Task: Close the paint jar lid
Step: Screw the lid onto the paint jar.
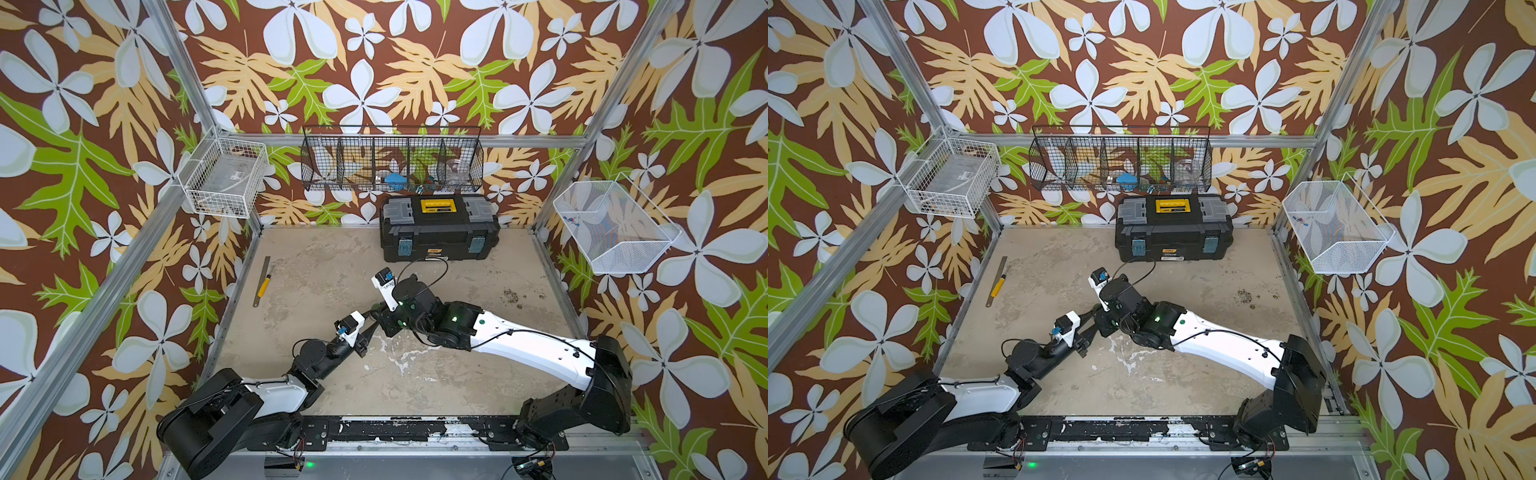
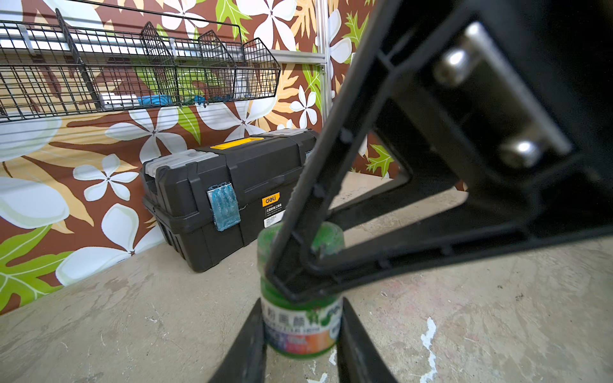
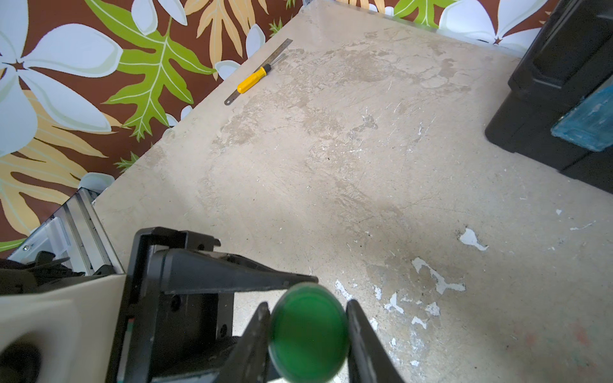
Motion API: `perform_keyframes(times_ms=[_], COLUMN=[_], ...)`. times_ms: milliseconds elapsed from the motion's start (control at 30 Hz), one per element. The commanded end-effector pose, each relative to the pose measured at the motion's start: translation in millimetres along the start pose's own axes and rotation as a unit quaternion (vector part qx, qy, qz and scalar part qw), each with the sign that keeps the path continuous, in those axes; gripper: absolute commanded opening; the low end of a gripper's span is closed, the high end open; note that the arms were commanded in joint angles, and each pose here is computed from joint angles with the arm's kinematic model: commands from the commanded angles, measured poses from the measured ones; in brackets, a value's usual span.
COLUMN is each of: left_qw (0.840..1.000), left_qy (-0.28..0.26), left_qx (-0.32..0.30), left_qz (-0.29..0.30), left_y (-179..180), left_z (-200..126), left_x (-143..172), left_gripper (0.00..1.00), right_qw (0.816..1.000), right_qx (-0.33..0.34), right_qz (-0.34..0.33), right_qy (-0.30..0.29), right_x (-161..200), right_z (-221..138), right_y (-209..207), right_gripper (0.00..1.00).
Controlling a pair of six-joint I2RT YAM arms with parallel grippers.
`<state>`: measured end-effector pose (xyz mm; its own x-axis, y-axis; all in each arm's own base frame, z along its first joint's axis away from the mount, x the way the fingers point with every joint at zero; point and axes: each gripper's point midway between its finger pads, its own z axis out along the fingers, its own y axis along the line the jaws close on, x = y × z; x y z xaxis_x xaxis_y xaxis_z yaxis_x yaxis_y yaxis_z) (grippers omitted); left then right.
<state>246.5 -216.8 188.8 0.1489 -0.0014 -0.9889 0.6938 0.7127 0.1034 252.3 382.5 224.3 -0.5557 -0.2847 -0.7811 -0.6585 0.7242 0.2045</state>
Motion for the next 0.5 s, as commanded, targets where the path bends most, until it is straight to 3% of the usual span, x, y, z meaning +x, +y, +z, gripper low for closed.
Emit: perform_keyframes(times_ms=[0,133,467], left_qw=[0.999,1.000,0.999], left_qy=[-0.023,-0.022,-0.023], left_qx=[0.019,0.020,0.021], left_qz=[0.009,0.009,0.010], left_y=[-6.3,-6.5,-6.7], left_z=[0.0,0.1,0.1], left_x=[-11.3,-10.9,-11.2], left_gripper=[0.22,0.22,0.22], right_qw=[0.999,0.999,0.999], right_qx=[-0.007,-0.004,0.010], right_qz=[0.022,0.024,0.006], right_qy=[-0.025,-0.020,-0.037], right_x=[-15.2,-16.3,-30.7], right_z=[-0.6,-0.6,-16.3], right_y=[5.5,5.7,2.2], right_gripper=[0.35,0.49,0.67])
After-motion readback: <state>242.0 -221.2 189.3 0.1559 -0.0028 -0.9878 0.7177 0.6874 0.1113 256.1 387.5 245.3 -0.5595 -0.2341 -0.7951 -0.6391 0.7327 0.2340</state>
